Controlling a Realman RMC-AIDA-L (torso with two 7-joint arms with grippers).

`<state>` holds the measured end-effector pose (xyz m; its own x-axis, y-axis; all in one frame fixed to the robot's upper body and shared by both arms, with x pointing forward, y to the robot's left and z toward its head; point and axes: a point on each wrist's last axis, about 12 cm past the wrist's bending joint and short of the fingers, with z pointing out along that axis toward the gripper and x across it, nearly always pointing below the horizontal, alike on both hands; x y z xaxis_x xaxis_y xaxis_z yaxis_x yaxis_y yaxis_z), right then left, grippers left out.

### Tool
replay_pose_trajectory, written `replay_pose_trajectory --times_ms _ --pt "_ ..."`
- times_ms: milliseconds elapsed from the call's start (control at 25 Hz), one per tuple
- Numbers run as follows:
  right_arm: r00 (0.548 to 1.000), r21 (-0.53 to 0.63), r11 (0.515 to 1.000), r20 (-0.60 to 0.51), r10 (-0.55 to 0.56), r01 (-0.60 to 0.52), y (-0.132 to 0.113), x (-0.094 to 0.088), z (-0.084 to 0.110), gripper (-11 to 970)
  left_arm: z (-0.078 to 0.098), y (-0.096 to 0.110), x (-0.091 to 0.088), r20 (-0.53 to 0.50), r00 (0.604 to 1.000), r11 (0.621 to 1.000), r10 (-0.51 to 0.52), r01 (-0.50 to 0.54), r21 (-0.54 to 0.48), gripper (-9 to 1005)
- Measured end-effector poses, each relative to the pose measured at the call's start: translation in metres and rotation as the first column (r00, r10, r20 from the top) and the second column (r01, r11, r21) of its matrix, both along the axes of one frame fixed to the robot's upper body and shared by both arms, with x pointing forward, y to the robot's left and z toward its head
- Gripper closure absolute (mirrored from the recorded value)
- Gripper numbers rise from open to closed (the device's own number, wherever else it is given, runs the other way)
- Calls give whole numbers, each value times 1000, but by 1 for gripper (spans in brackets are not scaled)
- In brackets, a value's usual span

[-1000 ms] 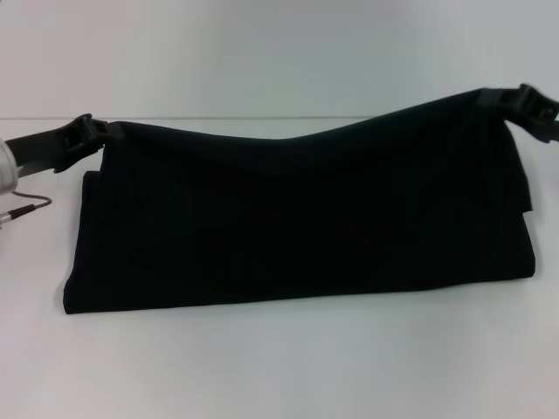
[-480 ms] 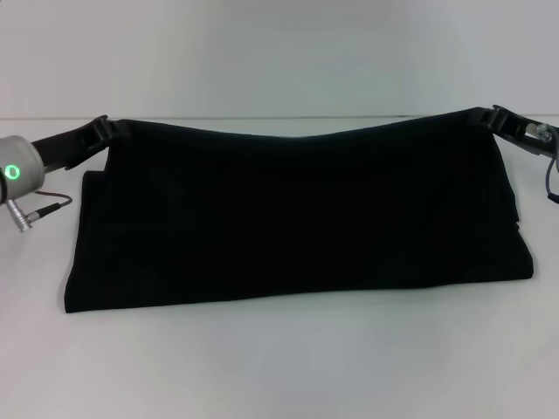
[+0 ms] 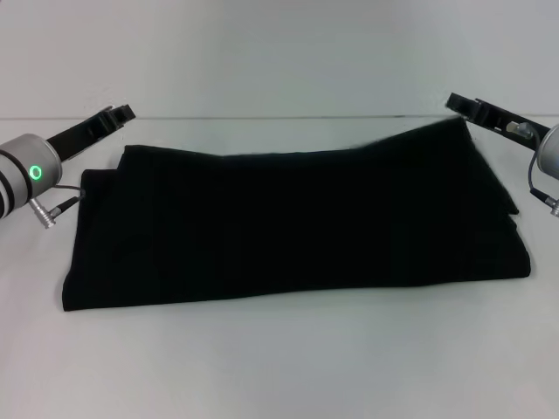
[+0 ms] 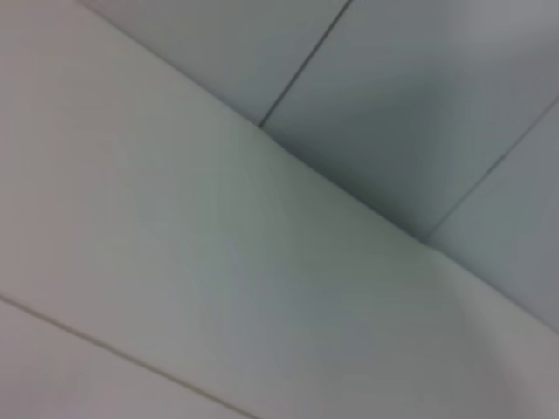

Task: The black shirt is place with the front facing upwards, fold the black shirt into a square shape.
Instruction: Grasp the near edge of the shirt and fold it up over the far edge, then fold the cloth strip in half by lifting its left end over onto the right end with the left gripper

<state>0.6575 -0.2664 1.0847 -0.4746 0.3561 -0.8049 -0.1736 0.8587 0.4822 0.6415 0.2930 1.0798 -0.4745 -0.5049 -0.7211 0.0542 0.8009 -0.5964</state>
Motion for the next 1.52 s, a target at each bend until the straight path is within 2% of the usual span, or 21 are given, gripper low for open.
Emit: replay_pose_trajectory --times_ms 80,160,320,440,560,680,720,760,800,840,960,1120,1240,1400,1520 --pt "1000 13 1000 3 -14 14 -1 0 -1 608 -1 0 0 0 1000 1000 20 -20 -6 889" --pt "1000 21 999 3 -25 25 -3 -1 -1 509 -4 1 0 -6 1000 1000 30 -30 -8 665" --pt "1000 33 999 5 -20 20 -8 -7 -4 336 -6 5 -5 -6 1000 999 16 -16 -30 582" --pt "995 27 996 46 85 -86 -12 -18 -3 213 2 16 -16 28 997 990 -69 72 -123 519" --pt "960 -28 966 111 258 -257 -13 -35 -1 207 10 27 -28 39 986 965 -164 169 -202 457" --pt "884 -123 900 174 434 -418 -10 -53 0 202 14 41 -47 8 964 925 -267 258 -280 354" --pt "847 -165 868 194 494 -469 -9 -60 0 200 14 45 -54 -2 957 910 -289 274 -311 312" --pt "771 -243 803 232 592 -544 -5 -75 -3 198 13 51 -64 -14 950 892 -312 288 -349 271" --pt "771 -243 803 232 592 -544 -5 -75 -3 196 13 55 -71 -22 947 879 -319 288 -379 230" --pt "740 -276 778 249 625 -564 -2 -81 -4 194 11 60 -81 -44 945 859 -325 276 -431 211" --pt "682 -346 731 273 678 -589 5 -93 -12 188 4 78 -109 -116 943 820 -312 206 -534 156" --pt "636 -382 681 257 728 -625 18 -101 -22 170 -8 93 -137 -234 923 818 -306 129 -561 110" --pt "634 -386 670 237 737 -634 23 -103 -29 135 -15 101 -151 -316 903 828 -290 71 -556 97" --pt "640 -401 655 192 744 -641 28 -102 -36 112 -19 104 -155 -356 896 829 -267 26 -558 98" --pt "633 -415 637 167 756 -650 30 -102 -39 112 -25 102 -154 -408 874 836 -265 -3 -549 99"
